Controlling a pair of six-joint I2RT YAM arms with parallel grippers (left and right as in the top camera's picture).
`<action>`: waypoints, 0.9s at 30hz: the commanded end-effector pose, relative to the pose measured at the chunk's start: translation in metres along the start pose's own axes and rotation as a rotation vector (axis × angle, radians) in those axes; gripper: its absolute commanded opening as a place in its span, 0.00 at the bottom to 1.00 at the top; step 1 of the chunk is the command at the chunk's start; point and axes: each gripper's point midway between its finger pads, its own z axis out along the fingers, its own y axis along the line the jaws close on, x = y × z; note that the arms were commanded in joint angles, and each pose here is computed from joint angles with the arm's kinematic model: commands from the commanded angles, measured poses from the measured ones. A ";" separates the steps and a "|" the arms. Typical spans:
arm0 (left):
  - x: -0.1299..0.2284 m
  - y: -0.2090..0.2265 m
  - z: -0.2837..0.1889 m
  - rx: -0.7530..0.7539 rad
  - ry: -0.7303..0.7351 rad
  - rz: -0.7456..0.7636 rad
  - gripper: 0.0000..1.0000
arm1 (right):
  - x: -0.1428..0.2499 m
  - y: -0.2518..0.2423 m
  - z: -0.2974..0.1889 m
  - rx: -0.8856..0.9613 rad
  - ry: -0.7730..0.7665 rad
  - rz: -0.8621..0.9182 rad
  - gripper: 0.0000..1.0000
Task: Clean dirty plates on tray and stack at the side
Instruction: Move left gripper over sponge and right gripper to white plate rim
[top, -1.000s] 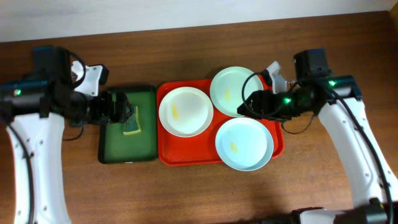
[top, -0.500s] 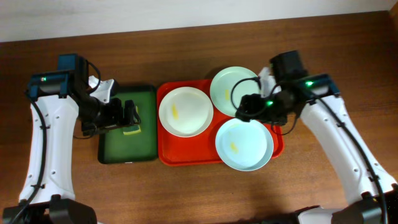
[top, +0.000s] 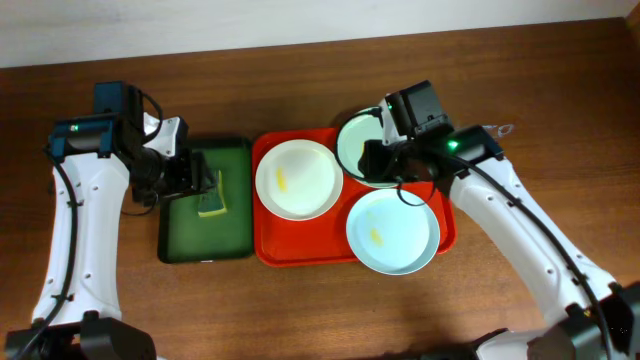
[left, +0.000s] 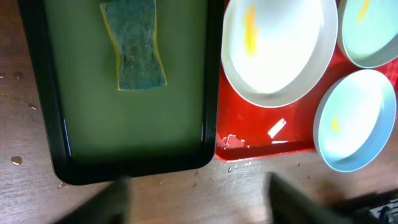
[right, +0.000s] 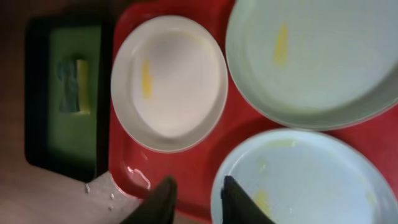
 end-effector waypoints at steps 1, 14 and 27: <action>-0.001 0.001 0.003 -0.006 0.003 -0.003 0.48 | 0.009 -0.006 0.034 0.060 0.053 0.008 0.33; 0.001 0.020 0.018 -0.087 0.007 -0.043 0.53 | 0.023 -0.030 0.151 0.114 0.159 0.075 0.34; -0.003 0.025 0.018 -0.115 -0.013 -0.039 0.56 | 0.022 -0.038 0.166 0.161 0.138 0.059 0.19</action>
